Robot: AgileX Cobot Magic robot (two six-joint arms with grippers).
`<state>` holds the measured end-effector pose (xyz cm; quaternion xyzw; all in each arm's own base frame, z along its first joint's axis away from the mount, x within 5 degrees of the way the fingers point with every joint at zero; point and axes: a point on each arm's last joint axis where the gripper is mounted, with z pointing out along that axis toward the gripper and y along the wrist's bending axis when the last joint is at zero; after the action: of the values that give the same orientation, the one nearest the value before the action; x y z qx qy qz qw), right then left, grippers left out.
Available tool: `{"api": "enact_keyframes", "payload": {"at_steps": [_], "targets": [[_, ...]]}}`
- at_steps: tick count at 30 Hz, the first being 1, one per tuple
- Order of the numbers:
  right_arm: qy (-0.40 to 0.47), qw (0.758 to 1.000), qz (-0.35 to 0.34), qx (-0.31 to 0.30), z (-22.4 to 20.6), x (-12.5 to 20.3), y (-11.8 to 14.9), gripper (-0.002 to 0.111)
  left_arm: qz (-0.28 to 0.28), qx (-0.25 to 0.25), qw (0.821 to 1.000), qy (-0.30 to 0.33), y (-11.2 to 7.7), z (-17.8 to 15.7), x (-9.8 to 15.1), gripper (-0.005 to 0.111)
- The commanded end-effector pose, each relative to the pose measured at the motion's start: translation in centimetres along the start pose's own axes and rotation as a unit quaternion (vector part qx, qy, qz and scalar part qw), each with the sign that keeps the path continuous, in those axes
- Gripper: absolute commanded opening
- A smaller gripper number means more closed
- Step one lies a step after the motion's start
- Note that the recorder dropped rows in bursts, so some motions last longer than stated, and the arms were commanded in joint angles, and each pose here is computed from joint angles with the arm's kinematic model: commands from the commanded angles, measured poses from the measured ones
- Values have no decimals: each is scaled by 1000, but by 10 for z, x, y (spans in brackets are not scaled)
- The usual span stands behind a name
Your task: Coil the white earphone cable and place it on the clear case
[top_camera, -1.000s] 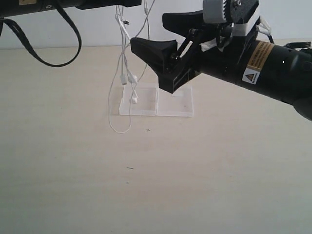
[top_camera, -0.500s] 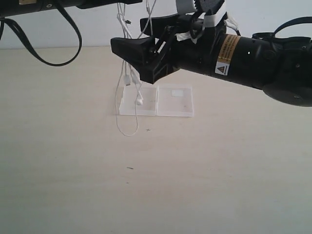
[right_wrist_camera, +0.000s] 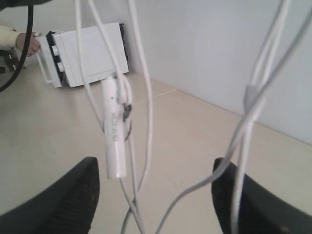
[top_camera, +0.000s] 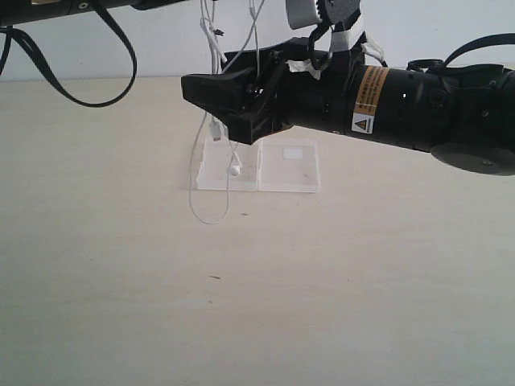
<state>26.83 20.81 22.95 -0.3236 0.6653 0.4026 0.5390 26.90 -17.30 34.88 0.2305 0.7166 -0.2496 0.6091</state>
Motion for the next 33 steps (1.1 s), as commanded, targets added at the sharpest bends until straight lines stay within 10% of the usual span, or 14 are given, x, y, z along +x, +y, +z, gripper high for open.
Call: {"api": "enact_keyframes", "payload": {"at_steps": [1,12,33], "targets": [[-11,1000,7,-3,0,-3,0,50,-9,8,1000,-7,-2,-1,-2,0],[-16,1000,7,-7,0,-4,1,0,-9,8,1000,-7,-2,-1,-2,0],[52,983,28,174,-14,-5,-24,0,39,-52,997,38,10,-2,7,0]]}}
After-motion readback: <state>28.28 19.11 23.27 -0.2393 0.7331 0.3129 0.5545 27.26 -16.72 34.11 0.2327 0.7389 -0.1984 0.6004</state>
